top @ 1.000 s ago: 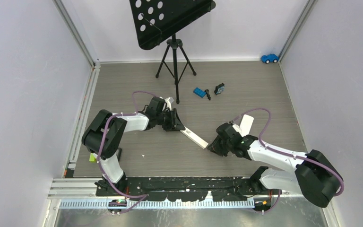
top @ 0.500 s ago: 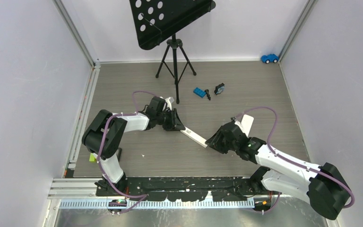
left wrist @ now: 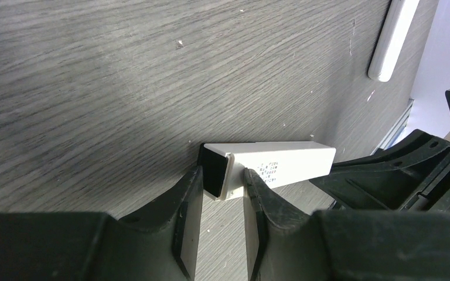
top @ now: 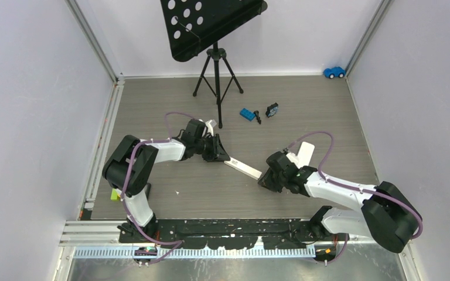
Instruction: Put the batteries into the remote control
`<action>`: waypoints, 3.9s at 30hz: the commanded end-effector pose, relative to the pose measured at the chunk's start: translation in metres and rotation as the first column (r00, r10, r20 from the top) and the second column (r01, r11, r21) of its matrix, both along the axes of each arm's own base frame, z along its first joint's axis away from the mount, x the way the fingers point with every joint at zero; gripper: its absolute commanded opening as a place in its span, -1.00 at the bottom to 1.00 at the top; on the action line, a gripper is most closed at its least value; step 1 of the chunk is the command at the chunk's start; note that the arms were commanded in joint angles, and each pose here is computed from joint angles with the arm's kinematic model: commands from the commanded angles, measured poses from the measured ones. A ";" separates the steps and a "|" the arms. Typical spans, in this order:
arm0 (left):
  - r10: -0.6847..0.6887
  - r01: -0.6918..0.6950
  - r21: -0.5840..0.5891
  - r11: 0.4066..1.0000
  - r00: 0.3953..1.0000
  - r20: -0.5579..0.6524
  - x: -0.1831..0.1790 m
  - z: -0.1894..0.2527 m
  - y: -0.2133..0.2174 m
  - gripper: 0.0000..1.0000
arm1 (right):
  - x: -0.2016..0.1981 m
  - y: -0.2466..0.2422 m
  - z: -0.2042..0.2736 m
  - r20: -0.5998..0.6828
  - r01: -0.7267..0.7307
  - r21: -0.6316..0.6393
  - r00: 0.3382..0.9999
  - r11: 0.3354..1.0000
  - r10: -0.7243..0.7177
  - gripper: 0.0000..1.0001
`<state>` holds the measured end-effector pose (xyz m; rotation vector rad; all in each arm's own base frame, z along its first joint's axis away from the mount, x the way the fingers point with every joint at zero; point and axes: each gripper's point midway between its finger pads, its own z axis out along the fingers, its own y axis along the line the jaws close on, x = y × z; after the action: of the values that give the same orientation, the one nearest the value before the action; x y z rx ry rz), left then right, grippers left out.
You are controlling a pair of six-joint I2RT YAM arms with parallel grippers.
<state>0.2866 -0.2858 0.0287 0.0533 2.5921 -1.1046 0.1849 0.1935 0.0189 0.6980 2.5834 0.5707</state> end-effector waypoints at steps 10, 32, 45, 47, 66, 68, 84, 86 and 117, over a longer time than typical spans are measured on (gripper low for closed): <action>0.048 -0.005 0.307 0.952 0.990 -0.133 -0.037 -0.076 0.053 -0.42 | 0.024 0.003 0.067 0.239 0.015 0.130 0.970 0.991 -0.046 -0.16; 0.030 0.010 0.283 0.959 0.990 -0.139 -0.040 -0.074 0.050 -0.52 | 0.030 -0.004 0.015 0.074 0.066 -0.037 0.995 0.997 -0.063 -0.80; 0.027 0.021 0.278 0.960 0.985 -0.168 -0.049 -0.082 0.051 -0.90 | 0.037 0.011 0.000 0.042 0.046 -0.020 0.998 0.999 -0.045 -0.97; 0.028 0.022 0.277 0.961 0.984 -0.178 -0.051 -0.085 0.051 -0.96 | 0.039 0.012 -0.002 0.035 0.047 -0.027 0.998 0.998 -0.046 -0.98; 0.105 -0.135 0.288 0.948 0.988 0.116 0.030 0.028 0.047 0.32 | 0.050 0.016 0.072 0.256 -0.290 -0.177 0.909 0.941 0.328 -0.05; 0.123 -0.161 0.285 0.945 0.981 0.147 0.035 0.041 0.051 0.41 | 0.052 0.022 0.072 0.258 -0.357 -0.201 0.879 0.912 0.401 0.25; 0.335 -0.459 0.317 0.830 0.864 0.375 0.006 0.112 0.143 0.84 | 0.088 0.063 0.028 0.027 -0.652 -0.530 0.625 0.542 0.780 0.64; 0.334 -0.464 0.311 0.829 0.858 0.390 0.001 0.119 0.147 0.85 | 0.096 0.059 0.024 0.003 -0.629 -0.564 0.646 0.535 0.763 0.62; 0.283 -0.410 0.314 0.856 0.881 0.380 -0.023 0.155 0.151 0.87 | 0.133 -0.101 0.025 0.122 0.139 -0.560 0.989 0.817 -0.084 0.01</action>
<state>0.2619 -0.1344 0.1673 -0.1540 2.3763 -0.3891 0.3057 0.0953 0.0341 0.4937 2.4782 -0.2404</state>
